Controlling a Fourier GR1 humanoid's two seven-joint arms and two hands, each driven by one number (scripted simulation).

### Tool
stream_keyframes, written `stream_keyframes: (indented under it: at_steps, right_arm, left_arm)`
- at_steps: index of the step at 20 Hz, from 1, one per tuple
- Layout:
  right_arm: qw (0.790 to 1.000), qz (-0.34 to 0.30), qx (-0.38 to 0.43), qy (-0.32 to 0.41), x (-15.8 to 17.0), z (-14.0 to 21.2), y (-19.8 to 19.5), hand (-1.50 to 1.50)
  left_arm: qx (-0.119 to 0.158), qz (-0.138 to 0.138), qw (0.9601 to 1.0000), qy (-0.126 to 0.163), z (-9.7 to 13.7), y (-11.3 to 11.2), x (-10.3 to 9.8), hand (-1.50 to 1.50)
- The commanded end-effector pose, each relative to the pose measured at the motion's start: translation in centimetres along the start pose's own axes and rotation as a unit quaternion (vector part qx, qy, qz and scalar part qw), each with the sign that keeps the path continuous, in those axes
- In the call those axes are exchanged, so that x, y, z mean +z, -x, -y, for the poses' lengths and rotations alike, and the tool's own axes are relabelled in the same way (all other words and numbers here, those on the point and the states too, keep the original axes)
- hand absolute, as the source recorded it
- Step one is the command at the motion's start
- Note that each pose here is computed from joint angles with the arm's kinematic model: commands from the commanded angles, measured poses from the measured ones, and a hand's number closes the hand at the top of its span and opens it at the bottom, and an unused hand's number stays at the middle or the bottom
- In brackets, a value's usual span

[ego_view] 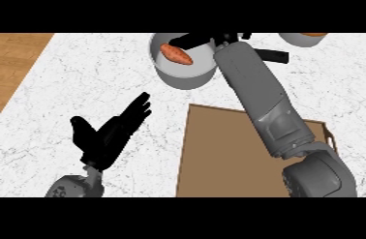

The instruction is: Pick the sweet potato from the tray and place it in the pot

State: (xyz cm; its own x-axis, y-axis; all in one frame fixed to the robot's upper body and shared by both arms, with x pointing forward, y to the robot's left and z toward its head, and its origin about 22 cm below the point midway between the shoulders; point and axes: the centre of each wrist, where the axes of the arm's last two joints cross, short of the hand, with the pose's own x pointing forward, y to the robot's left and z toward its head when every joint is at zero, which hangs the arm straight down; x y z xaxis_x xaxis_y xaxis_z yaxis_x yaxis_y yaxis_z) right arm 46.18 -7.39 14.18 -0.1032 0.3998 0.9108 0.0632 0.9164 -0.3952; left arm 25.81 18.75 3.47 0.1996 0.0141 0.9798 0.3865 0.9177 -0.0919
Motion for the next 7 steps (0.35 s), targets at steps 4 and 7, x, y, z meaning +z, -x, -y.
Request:
stream_keyframes:
  at_steps: [4,7]
  right_arm:
    - [0.997,0.010,-0.005,0.072,0.1,-0.2,0.9,-1.50]
    - [0.996,0.002,-0.012,0.084,0.1,1.0,2.6,-1.50]
  left_arm:
    - [0.008,-0.004,0.9997,-0.021,-1.0,0.1,0.3,0.00]
    - [0.008,-0.004,0.9996,-0.026,-1.1,0.6,1.1,0.00]
